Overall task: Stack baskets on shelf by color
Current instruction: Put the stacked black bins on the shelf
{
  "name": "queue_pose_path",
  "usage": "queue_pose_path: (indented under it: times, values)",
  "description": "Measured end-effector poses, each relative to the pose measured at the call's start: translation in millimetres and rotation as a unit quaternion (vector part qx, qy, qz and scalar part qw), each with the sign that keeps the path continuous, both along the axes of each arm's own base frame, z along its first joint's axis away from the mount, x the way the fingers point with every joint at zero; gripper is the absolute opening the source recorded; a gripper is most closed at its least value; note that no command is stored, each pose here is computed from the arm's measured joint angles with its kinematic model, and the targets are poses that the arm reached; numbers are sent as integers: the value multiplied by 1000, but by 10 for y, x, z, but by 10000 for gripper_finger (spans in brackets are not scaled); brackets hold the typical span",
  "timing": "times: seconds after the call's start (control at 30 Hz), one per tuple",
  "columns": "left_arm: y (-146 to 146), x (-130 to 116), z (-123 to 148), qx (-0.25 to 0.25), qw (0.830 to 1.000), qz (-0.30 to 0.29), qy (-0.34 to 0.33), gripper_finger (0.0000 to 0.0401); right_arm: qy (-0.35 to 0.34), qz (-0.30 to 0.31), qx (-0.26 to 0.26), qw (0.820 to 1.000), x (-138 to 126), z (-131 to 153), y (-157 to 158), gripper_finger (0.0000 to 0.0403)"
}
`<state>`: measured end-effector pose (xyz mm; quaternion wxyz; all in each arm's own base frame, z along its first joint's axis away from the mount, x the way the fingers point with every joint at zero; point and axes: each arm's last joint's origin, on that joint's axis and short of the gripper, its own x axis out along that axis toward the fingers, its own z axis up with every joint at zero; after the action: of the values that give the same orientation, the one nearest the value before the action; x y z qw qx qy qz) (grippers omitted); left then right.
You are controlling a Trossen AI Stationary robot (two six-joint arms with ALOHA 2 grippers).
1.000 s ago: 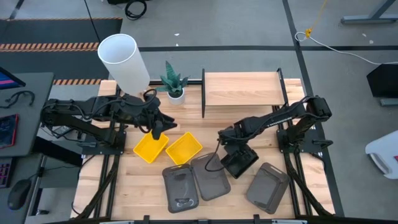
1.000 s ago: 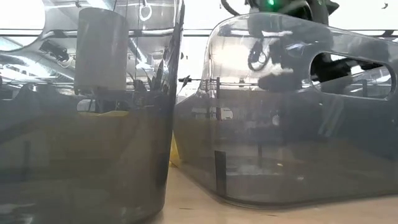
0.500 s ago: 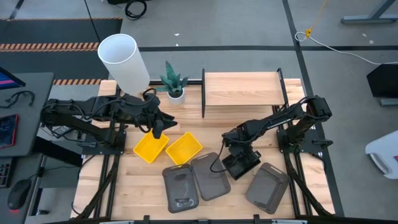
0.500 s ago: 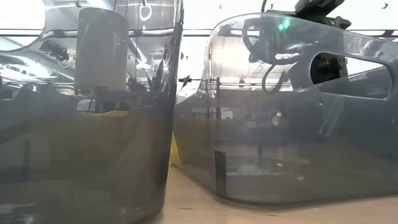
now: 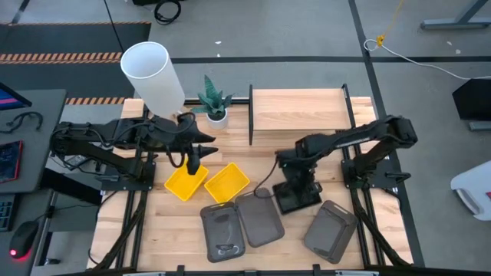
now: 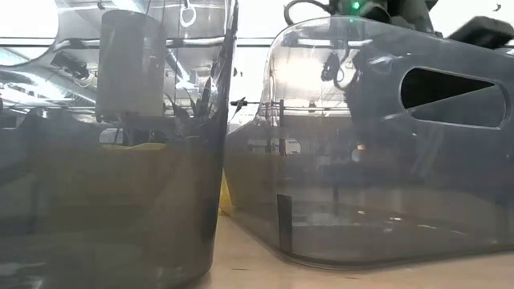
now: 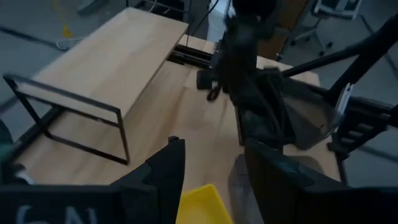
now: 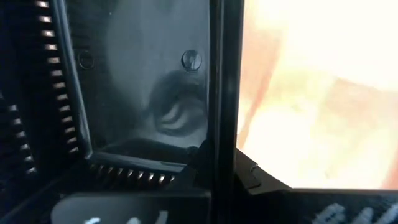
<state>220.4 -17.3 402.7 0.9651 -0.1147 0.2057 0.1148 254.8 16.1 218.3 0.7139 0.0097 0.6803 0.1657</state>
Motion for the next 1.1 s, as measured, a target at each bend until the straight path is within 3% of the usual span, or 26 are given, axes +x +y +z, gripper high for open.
queue_pose_path:
  times: [0.27,0.4,0.6,0.8,0.9,1.1]
  values:
    - [4,0,1,41,999,-11,7,172,-42,-134,-35,989,-390,508,-248,9]
    - [18,0,8,51,999,12,4,172,-72,-235,-70,967,-583,685,-358,9]
    - [20,20,49,48,998,22,-21,172,-107,-427,-69,895,-839,881,-497,9]
    - [20,21,55,46,998,23,-24,172,-98,-587,-33,803,-1080,982,-568,9]
    - [19,21,55,43,998,24,-25,172,-62,-643,-34,762,-1221,986,-591,9]
    - [20,24,62,40,998,25,-29,172,-11,-702,-89,706,-1456,1165,-651,9]
